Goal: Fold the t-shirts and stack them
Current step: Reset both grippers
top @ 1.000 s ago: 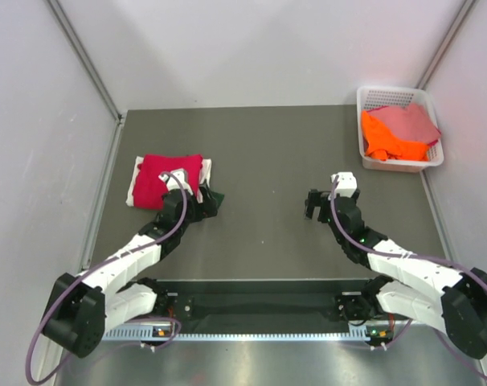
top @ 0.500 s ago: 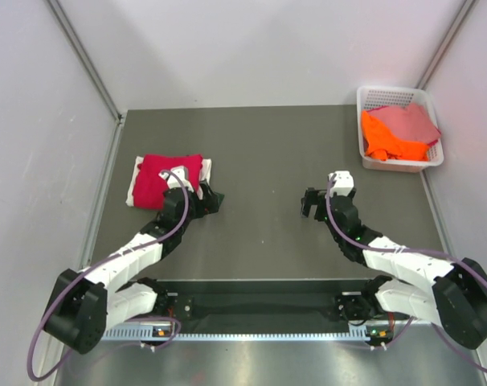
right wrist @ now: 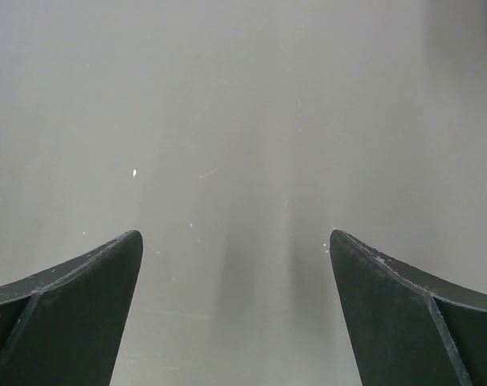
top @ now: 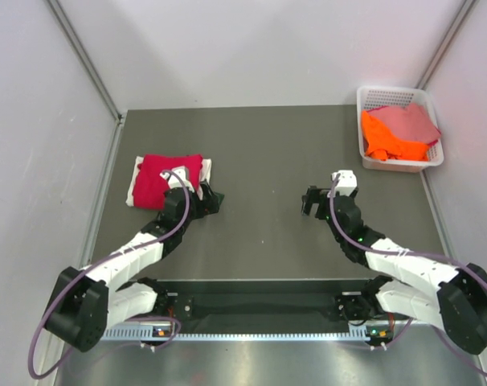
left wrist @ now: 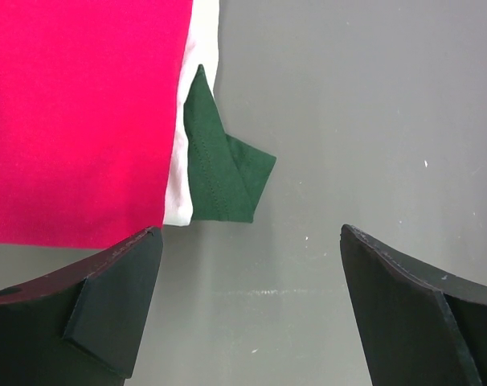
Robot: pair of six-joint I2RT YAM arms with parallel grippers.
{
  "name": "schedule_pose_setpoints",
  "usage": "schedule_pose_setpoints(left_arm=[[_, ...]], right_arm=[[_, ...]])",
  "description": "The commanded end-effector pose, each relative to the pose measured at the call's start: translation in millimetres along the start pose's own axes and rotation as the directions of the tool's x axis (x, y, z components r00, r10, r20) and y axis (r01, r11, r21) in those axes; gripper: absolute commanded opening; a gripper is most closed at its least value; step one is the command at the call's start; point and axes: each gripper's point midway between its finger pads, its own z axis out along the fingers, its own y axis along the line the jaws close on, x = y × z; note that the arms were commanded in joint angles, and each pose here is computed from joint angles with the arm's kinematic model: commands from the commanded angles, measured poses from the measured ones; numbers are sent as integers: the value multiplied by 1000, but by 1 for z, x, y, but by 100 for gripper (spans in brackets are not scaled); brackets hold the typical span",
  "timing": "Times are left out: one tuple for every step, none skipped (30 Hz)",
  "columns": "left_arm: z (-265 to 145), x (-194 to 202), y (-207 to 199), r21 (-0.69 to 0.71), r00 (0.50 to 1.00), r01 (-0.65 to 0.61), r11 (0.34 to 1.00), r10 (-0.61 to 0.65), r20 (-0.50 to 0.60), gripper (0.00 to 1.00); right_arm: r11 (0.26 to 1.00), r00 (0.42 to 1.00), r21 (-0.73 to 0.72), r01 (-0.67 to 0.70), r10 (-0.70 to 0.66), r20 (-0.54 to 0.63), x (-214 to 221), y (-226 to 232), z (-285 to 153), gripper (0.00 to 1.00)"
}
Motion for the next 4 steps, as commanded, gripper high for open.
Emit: schedule_pose_setpoints(left_arm=[[0, -26, -18, 54, 997, -3, 999, -2, 76, 96], [0, -27, -17, 49, 997, -2, 999, -2, 79, 96], [0, -27, -17, 49, 997, -4, 999, 0, 79, 96], [-1, -28, -19, 56, 997, -2, 998, -3, 80, 96]], right_arm=[[999, 995, -7, -44, 44, 85, -27, 4, 0, 100], [999, 995, -11, -45, 46, 91, -29, 5, -1, 100], [999, 994, -23, -48, 50, 101, -31, 7, -2, 100], [999, 994, -25, -44, 46, 102, -29, 6, -3, 100]])
